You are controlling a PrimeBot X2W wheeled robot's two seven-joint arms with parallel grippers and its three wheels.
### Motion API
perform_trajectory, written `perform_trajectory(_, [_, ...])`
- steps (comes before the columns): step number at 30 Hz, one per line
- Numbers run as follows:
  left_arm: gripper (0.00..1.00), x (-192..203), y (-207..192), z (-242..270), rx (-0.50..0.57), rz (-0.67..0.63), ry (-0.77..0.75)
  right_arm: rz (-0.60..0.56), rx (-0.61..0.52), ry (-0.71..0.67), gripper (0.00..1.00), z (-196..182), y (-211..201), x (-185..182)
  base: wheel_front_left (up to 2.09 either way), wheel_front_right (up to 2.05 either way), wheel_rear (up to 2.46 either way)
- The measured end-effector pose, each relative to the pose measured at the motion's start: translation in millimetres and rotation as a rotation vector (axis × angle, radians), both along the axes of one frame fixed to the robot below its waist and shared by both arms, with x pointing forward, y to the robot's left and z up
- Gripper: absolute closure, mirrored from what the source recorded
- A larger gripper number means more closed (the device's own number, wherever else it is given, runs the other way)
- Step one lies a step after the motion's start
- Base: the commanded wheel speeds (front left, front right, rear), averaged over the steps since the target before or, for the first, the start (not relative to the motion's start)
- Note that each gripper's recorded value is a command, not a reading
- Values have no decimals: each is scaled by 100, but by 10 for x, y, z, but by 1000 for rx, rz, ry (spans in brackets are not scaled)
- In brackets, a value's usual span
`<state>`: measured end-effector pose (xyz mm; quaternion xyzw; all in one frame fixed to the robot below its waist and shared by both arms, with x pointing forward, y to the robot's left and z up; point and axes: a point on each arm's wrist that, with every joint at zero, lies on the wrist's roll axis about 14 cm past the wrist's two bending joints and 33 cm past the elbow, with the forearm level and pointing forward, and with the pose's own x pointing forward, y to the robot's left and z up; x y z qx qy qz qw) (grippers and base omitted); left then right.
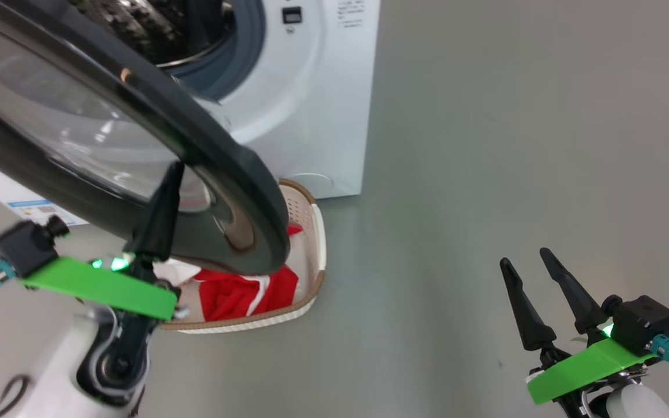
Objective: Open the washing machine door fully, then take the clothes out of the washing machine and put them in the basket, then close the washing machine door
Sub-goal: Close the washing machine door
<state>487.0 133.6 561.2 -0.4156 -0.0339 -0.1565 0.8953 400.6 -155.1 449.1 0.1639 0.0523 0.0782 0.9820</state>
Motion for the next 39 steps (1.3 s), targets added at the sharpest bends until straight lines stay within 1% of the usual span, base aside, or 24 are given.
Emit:
perform_trajectory(12, [100,521,-202,11,29,6,-38,-85,0,29,0,-99,-237,12,0,0,0])
perform_trajectory(28, [100,1017,-397,73,52,29,-75,-159,-7,50,0,-159,-448,-30,0,0,0])
perform_trajectory(33, [100,1093,-399,74,53,46,-75,-169,-7,56,0,-176,-473,-44,0,0,0])
perform_trajectory(39, [100,1061,-382,111,46,54,-77,-168,-5,43,0,-132,-467,-40,0,0,0])
